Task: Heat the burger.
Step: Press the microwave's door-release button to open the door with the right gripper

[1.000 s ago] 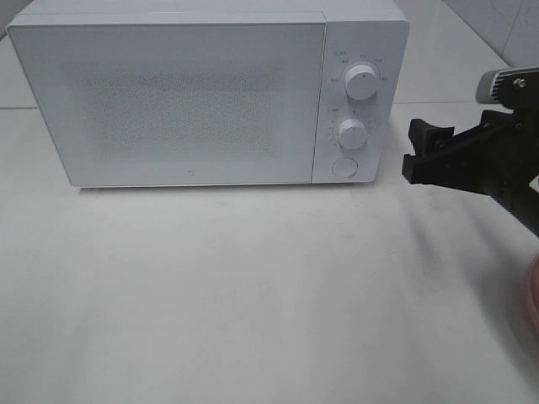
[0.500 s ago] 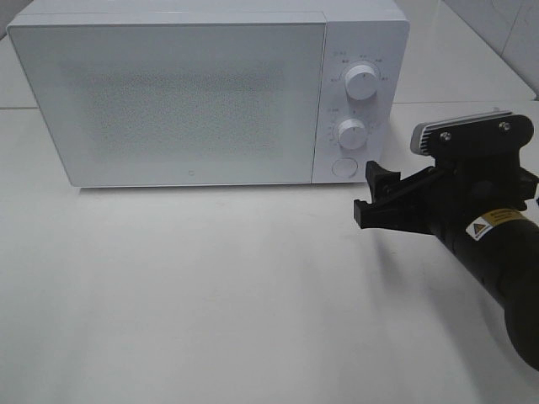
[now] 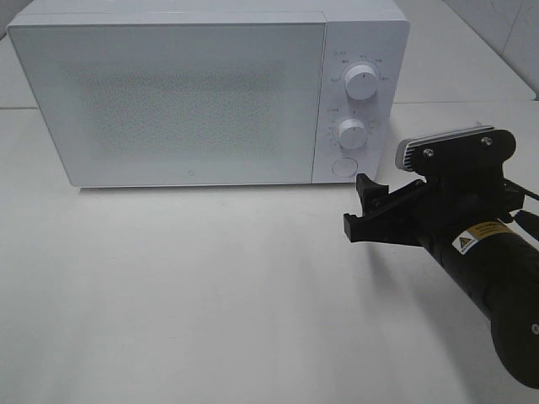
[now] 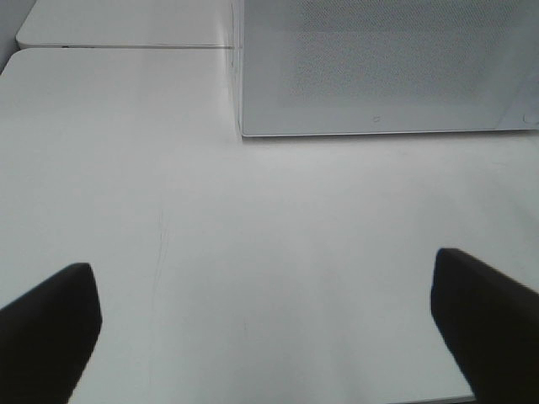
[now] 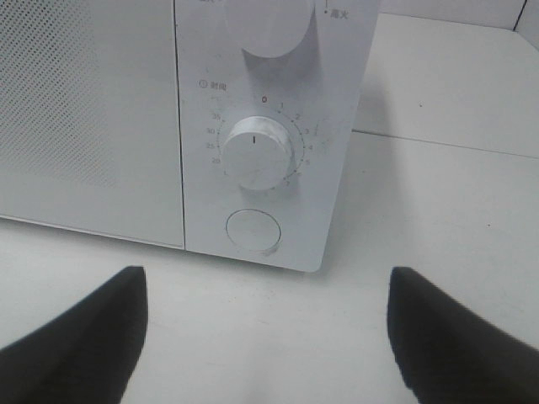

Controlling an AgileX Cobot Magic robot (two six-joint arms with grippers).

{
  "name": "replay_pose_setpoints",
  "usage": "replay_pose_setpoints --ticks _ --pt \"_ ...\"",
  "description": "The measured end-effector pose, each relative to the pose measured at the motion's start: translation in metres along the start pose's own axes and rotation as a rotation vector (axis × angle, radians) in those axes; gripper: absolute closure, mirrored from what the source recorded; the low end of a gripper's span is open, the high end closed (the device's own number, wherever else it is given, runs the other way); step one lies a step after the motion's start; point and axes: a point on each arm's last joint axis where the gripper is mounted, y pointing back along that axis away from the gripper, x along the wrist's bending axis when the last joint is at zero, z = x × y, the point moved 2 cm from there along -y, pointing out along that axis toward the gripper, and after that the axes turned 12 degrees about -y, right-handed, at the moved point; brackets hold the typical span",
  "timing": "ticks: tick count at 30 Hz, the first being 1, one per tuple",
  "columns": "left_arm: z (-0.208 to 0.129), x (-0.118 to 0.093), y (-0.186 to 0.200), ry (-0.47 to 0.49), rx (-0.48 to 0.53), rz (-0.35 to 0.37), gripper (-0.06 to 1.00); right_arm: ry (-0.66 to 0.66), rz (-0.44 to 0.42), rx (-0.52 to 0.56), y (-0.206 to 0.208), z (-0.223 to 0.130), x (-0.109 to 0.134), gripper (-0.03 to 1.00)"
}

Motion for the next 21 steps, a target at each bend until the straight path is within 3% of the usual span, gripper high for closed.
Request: replay_pose_setpoints --ticks 4,10,16,17,18,19,20,21 --pt "0.0 0.0 0.0 0.0 0.0 0.0 -0.04 -0.041 0.0 0.0 0.0 0.0 0.0 0.21" --pt "0.0 0.0 0.0 0.0 0.0 0.0 -0.04 -0.23 -0.001 0.0 0.0 0.0 -0.0001 0.26" --pt "0.0 0.0 0.0 0.0 0.0 0.0 -0.04 -0.498 -0.001 0.0 0.0 0.0 -0.0001 0.34" --pt "0.0 0.0 0.0 0.0 0.0 0.0 -0.04 -0.596 -0.001 0.0 0.0 0.0 -0.0001 0.38" --pt "0.0 0.0 0.0 0.0 0.0 0.0 -0.04 -0.596 -0.001 0.0 0.0 0.0 -0.0001 0.38" --pt "0.0 0.0 0.0 0.0 0.0 0.0 -0.04 -0.699 -0.001 0.0 0.0 0.0 -0.0001 0.42" --pt "0.0 0.0 0.0 0.0 0.0 0.0 -0.04 -0.699 -0.001 0.0 0.0 0.0 -0.0001 0.42" --pt "0.0 0.0 0.0 0.0 0.0 0.0 -0.04 -0.817 -0.001 0.0 0.0 0.0 -0.0001 0.45"
